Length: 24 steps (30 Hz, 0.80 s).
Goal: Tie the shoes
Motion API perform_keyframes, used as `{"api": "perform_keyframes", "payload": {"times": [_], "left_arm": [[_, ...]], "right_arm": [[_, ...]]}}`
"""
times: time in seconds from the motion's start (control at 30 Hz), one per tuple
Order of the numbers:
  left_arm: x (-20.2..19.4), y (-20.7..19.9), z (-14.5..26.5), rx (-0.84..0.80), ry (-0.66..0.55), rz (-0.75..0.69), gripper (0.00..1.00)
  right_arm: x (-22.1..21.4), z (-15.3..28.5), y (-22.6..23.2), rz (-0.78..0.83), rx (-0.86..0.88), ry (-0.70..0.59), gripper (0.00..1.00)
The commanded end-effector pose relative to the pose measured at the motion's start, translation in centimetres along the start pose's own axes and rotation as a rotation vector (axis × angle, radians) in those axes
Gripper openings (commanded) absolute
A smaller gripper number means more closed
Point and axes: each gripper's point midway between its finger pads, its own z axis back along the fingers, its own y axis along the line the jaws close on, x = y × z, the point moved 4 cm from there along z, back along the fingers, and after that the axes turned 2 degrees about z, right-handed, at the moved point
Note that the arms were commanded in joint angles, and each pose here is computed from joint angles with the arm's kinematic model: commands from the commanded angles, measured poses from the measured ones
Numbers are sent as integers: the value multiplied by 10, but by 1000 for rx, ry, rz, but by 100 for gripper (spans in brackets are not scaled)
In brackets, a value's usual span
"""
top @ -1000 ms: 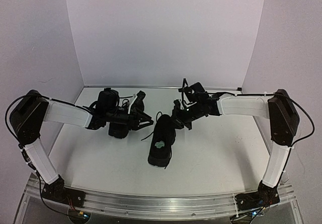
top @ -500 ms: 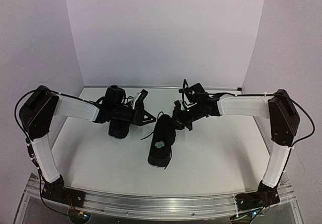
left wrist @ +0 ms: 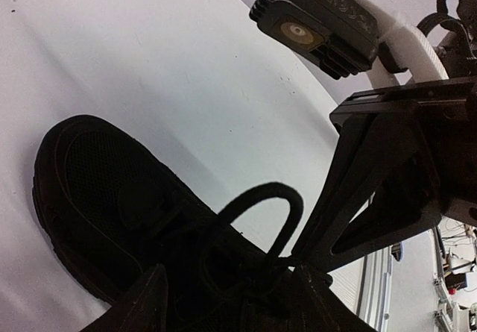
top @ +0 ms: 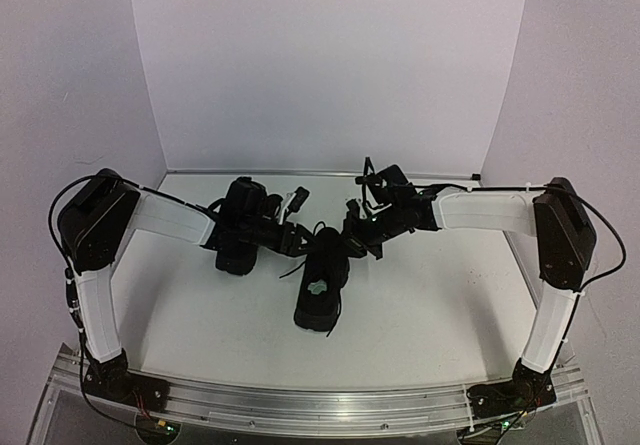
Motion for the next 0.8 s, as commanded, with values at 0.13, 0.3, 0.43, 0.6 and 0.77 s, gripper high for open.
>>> {"api": "perform_keyframes", "payload": {"times": [0.13,0.3,0.43,0.6,0.77], "left_arm": [[36,-10,-6,-34,-110,-86,48],[35,-7,-12,-46,-102,-75,32],[37,-15,-10,-90,-117,-98,13],[37,-31,4,-130,-138,-153,0],[26,-48,16,-170,-112,-246,0]], "right_arm": [[0,15,17,20,37,-24,0],[0,15,17,20,38,-22,0],[-3,16,13,15,28,-22,0],[0,18,8,12,17,-33,0],[17,19,-2,9,3,-66,0]]}}
